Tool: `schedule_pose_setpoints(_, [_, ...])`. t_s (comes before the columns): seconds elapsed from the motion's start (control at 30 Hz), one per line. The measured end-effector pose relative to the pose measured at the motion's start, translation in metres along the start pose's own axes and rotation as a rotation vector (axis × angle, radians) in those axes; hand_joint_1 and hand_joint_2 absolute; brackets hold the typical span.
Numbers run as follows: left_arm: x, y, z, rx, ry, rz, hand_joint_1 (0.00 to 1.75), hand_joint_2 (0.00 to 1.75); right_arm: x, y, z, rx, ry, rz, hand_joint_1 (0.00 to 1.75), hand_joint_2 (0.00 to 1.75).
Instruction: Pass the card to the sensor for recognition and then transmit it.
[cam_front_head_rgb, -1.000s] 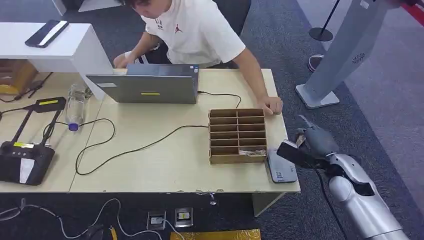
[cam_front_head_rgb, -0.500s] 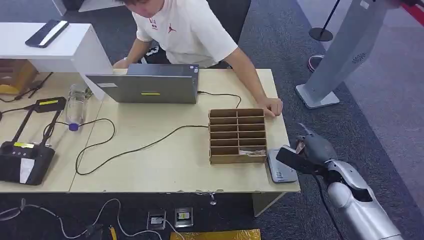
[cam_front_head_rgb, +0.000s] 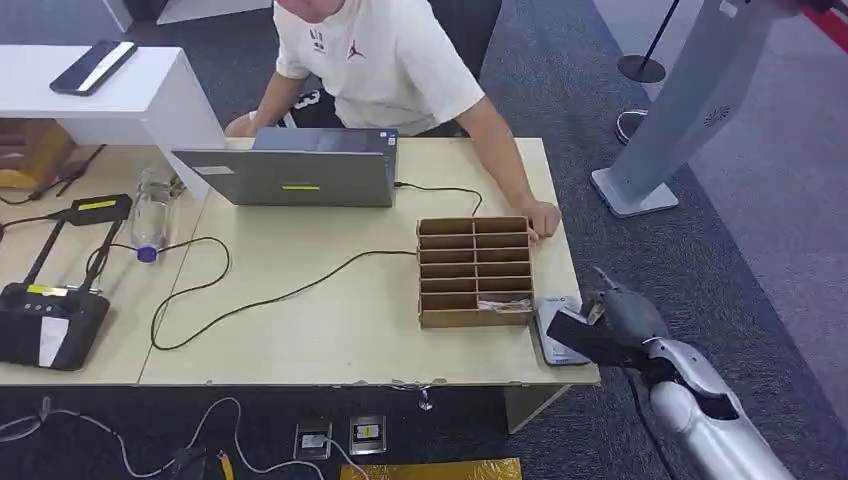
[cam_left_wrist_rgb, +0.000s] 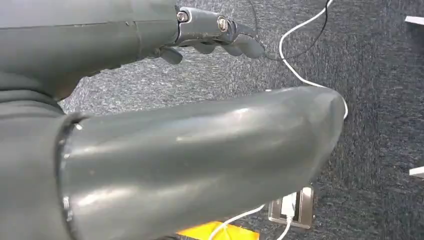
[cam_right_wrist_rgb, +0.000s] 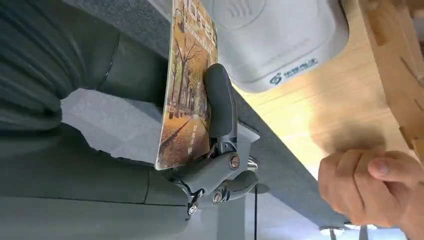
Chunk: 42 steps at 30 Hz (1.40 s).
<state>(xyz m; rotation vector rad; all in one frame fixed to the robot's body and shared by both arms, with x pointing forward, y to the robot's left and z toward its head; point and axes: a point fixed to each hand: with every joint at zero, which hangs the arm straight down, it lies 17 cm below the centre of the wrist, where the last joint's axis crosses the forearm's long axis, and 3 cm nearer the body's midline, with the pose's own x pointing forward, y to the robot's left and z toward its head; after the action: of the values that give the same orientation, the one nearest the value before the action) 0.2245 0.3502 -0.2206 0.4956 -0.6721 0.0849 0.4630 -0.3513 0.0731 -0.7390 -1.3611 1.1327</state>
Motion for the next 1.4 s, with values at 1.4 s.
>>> schedule_pose_setpoints(1.4, [0.013,-0.010,0.002,-0.023,-0.045,-0.014,0.00,0.00,0.010,-0.018,-0.017,-0.044,-0.030,0.047,1.75,1.75])
